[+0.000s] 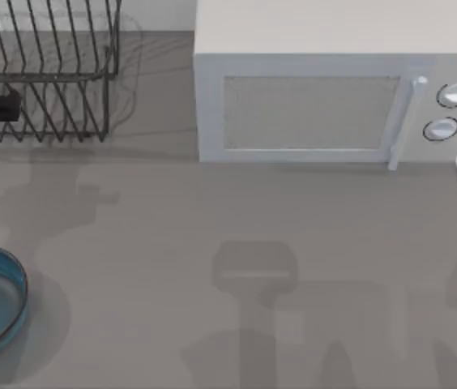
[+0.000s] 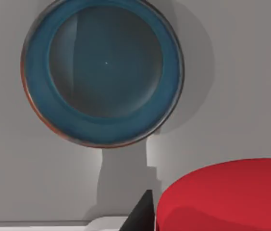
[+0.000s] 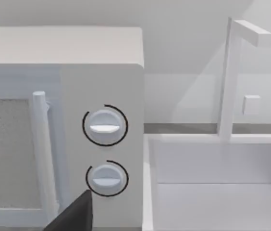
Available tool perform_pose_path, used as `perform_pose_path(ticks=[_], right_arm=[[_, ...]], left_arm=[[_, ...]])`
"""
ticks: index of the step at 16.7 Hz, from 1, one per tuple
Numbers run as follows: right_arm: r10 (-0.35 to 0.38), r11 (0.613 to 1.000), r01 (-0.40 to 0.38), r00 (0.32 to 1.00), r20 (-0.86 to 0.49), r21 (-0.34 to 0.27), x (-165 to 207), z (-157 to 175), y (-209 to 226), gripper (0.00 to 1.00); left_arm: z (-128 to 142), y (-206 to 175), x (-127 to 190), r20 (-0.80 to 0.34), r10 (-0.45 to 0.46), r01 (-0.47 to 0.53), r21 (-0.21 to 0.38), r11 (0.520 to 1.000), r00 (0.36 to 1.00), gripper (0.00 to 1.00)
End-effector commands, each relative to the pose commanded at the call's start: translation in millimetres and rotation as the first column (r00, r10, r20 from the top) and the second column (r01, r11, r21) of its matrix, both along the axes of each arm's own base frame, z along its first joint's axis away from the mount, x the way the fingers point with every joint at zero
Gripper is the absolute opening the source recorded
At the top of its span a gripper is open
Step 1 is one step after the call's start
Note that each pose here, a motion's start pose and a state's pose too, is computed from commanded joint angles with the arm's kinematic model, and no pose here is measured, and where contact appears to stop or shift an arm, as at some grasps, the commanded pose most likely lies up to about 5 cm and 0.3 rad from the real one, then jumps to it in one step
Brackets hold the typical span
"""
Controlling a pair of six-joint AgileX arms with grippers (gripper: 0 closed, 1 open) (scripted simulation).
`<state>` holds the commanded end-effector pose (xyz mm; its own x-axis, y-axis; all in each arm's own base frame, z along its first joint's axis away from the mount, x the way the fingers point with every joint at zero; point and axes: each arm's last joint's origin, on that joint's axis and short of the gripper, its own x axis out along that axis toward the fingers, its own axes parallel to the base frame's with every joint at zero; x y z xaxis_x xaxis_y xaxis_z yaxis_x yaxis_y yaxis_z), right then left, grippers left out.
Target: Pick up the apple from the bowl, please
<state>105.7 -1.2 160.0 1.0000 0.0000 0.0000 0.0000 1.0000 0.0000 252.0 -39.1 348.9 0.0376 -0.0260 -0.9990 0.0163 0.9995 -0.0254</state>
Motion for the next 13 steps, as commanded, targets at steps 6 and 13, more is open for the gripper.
perform_pose_path(ticks=[6, 13], right_arm=[[0.0, 1.0, 0.0, 1.0, 0.0, 0.0, 0.0, 0.0, 0.0, 1.0], [0.0, 1.0, 0.0, 1.0, 0.0, 0.0, 0.0, 0.0, 0.0, 1.0]], left_arm=[[-56.8, -112.1, 0.5, -0.036, -0.005, 0.005, 0.019, 1.0, 0.999, 0.0], [-79.9, -146.3, -10.6, -0.038, -0.004, 0.005, 0.026, 1.0, 0.999, 0.0]])
